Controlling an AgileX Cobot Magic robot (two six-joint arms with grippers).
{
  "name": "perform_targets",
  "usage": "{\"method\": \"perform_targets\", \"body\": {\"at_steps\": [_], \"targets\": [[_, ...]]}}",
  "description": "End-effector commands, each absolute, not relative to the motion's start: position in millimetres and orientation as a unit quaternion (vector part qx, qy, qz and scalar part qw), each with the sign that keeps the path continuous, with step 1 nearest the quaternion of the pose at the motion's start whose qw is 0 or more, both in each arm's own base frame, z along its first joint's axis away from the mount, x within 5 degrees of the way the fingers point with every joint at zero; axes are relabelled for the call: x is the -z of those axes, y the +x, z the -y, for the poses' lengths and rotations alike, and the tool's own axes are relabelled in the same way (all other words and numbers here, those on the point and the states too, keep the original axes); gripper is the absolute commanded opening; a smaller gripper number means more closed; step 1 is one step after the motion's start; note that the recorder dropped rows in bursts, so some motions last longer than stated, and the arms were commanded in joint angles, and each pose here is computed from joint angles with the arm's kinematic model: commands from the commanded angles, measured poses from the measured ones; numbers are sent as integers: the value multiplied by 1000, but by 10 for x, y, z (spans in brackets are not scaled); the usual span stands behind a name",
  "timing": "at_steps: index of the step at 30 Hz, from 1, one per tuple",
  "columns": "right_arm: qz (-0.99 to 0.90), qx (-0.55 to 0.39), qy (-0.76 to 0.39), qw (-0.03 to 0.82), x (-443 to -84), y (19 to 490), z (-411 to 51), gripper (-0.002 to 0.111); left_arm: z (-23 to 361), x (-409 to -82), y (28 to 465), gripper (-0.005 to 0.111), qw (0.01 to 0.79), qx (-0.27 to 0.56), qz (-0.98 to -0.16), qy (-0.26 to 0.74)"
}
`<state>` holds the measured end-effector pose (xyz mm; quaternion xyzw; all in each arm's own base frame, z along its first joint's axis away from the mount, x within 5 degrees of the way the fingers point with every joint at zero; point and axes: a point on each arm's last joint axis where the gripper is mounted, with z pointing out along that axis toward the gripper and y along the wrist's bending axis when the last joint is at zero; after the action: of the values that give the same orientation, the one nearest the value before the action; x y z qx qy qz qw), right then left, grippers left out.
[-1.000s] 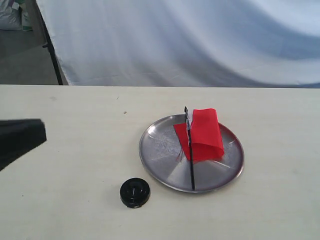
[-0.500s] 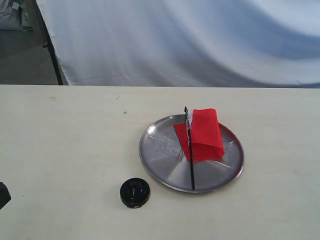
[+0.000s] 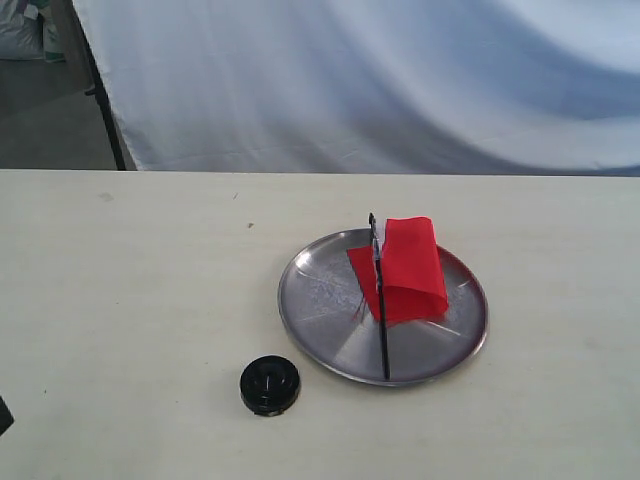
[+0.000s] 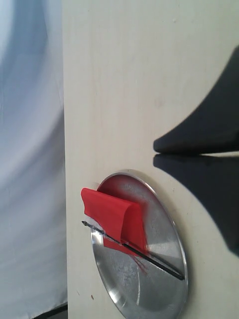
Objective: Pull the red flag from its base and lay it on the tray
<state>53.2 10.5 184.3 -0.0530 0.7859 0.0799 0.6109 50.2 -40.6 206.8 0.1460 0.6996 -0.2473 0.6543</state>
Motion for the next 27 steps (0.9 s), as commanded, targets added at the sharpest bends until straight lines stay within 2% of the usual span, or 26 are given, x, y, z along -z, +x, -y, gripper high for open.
{"method": "perform_targets", "body": {"at_steps": [1, 9, 27], "targets": [[-783, -76, -56, 615, -1842, 530, -101, 0, 451, -2051, 466, 0, 644, 266, -697, 169], [-783, -76, -56, 615, -1842, 530, -101, 0, 524, -2040, 406, 0, 625, 298, -692, 205], [-783, -76, -56, 615, -1842, 530, -101, 0, 530, -2039, 400, 0, 624, 299, -691, 210]]}}
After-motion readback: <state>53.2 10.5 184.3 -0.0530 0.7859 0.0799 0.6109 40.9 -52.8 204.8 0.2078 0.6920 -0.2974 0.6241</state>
